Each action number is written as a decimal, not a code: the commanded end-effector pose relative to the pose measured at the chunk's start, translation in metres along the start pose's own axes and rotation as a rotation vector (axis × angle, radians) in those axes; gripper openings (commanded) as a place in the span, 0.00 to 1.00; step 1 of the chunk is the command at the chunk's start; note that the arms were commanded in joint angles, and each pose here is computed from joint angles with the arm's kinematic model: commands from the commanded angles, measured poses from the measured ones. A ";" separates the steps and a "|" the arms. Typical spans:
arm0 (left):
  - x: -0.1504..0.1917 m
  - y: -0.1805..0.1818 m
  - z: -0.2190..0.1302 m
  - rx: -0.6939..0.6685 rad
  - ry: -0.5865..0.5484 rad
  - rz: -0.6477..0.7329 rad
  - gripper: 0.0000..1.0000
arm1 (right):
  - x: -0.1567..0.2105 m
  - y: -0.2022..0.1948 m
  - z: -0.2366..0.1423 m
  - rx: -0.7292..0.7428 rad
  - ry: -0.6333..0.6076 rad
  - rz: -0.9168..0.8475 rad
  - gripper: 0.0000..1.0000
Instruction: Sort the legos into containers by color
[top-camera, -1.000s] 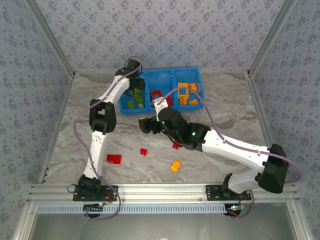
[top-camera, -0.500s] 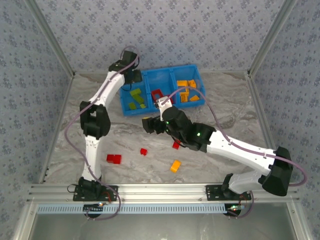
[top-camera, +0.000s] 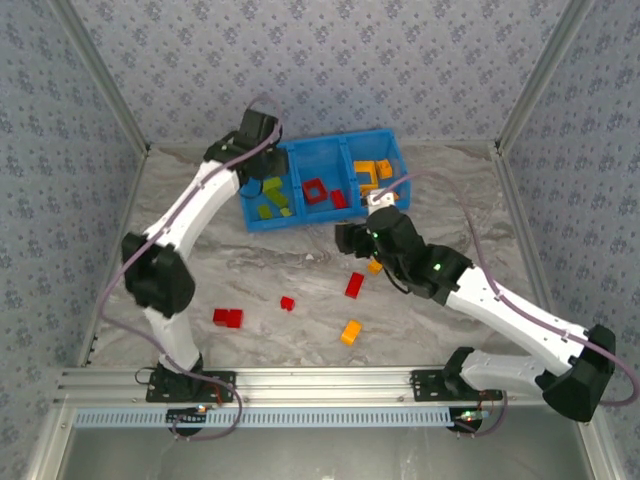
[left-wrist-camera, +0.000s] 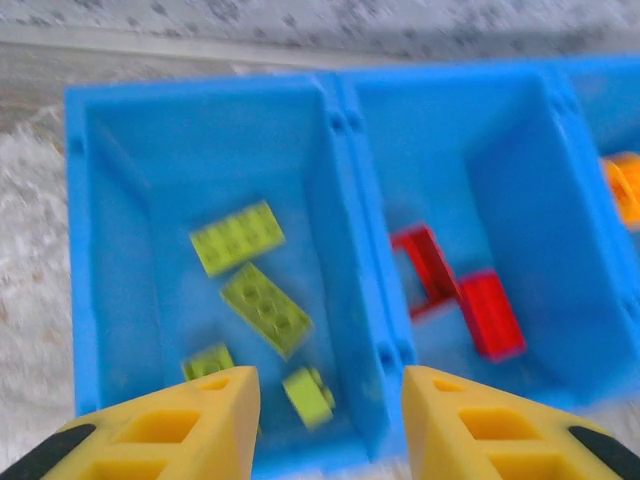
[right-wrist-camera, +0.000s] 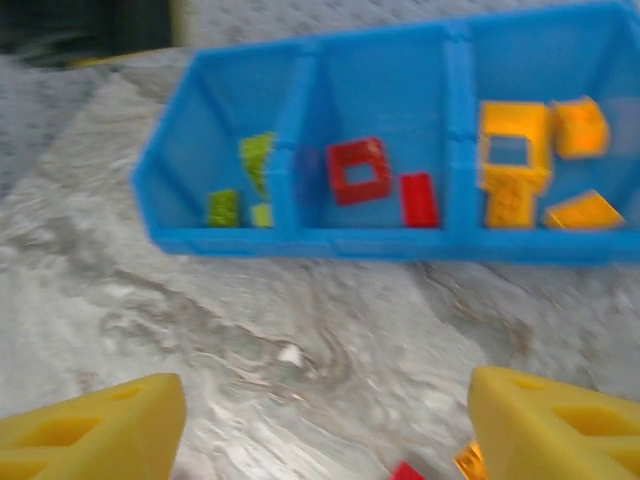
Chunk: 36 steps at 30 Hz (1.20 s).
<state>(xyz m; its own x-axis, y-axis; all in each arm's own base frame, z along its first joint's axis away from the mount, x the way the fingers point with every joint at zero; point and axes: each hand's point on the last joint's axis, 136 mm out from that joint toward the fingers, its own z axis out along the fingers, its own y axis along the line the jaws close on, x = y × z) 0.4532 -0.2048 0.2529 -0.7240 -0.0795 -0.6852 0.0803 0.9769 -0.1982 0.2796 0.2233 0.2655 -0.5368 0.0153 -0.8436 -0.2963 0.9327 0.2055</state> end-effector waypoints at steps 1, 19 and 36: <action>0.014 -0.028 -0.069 0.144 -0.082 0.011 0.44 | 0.043 -0.043 -0.001 0.155 0.143 0.050 0.71; 0.195 -0.057 -0.190 0.517 -0.118 0.105 0.58 | 0.158 -0.090 0.087 0.541 0.488 0.604 0.72; 0.190 -0.084 -0.194 0.572 -0.101 0.157 0.61 | 0.183 -0.110 0.133 0.517 0.541 0.688 0.38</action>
<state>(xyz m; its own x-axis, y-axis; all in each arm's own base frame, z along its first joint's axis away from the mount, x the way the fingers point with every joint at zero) 0.1769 -0.2526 0.2482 -0.6401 0.0417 -0.7672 0.5195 0.7592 -0.3922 0.3171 0.1713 0.0249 -0.7880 0.5552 -0.2661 0.5150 0.8312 0.2093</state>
